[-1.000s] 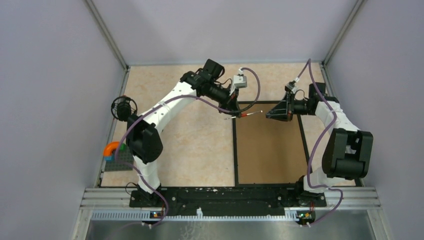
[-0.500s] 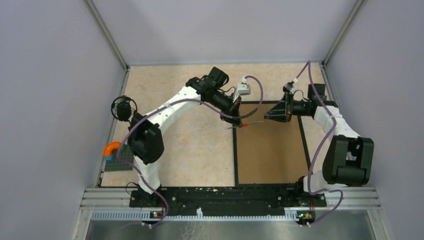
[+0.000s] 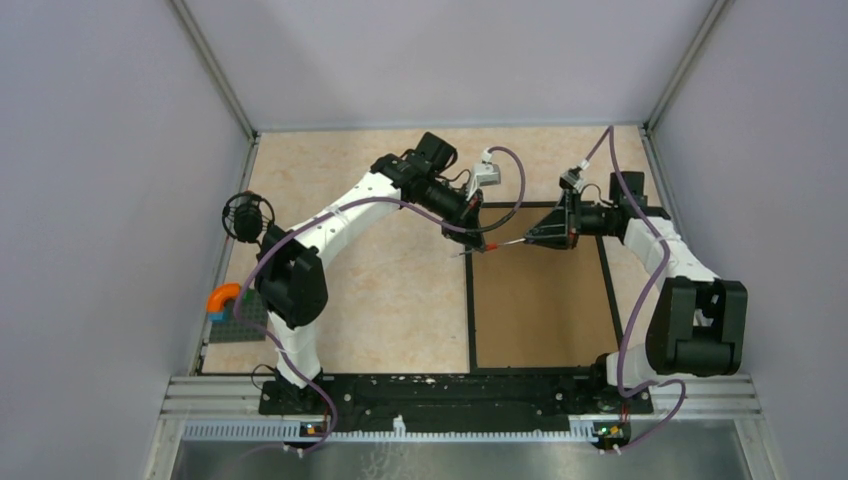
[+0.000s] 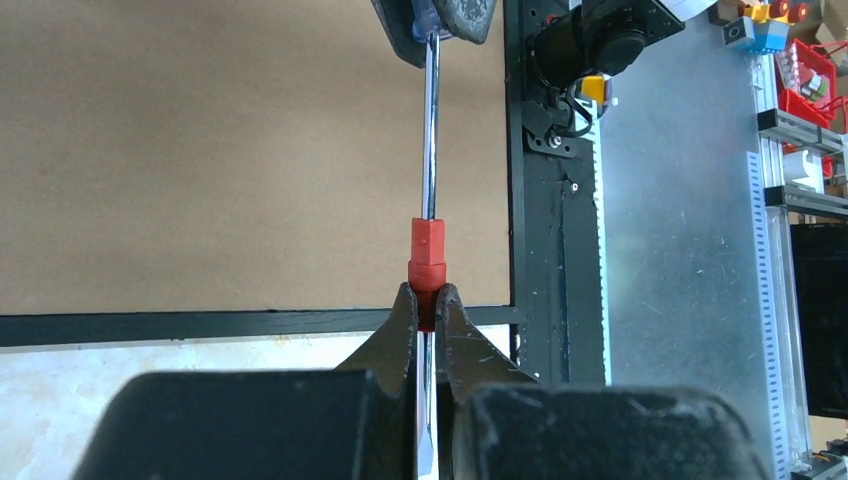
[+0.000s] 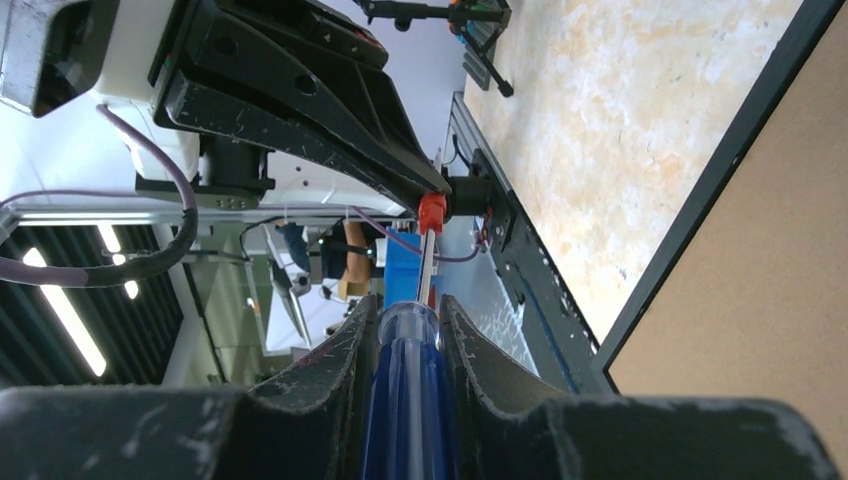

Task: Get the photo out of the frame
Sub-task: Place the screwdriver at the center of the board.

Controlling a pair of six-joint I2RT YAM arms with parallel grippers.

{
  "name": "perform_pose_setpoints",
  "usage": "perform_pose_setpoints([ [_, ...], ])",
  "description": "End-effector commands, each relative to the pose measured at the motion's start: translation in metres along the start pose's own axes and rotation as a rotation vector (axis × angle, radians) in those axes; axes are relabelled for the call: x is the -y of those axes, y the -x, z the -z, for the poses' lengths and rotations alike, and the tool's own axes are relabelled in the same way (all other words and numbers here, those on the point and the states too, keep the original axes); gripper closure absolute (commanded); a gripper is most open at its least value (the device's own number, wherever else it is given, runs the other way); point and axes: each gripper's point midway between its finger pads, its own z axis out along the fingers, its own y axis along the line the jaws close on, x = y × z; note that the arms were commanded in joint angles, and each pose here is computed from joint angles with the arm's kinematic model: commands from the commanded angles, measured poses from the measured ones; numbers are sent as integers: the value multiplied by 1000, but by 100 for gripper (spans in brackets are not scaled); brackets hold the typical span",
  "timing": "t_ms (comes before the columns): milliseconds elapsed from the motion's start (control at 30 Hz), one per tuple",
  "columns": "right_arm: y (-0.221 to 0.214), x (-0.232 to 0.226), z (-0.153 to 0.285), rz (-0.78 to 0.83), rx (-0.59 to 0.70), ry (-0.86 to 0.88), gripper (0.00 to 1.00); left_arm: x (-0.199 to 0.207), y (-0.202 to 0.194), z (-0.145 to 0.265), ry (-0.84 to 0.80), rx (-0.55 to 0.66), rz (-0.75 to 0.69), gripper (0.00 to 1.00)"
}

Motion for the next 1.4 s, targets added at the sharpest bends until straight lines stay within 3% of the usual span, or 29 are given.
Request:
perform_pose_setpoints([
  [0, -8, -11, -2, 47, -16, 25, 100, -1, 6, -2, -10, 23, 2, 100],
  [400, -9, -12, -33, 102, -13, 28, 100, 8, 29, -16, -45, 100, 51, 100],
  [800, -27, -12, -56, 7, -39, 113, 100, -4, 63, -28, -64, 200, 128, 100],
  [1100, -36, 1, -61, -39, -104, 121, 100, 5, 82, -22, -98, 263, 2, 100],
  [1367, -41, 4, -60, -61, -151, 128, 100, 2, 81, -19, -65, 280, -9, 100],
])
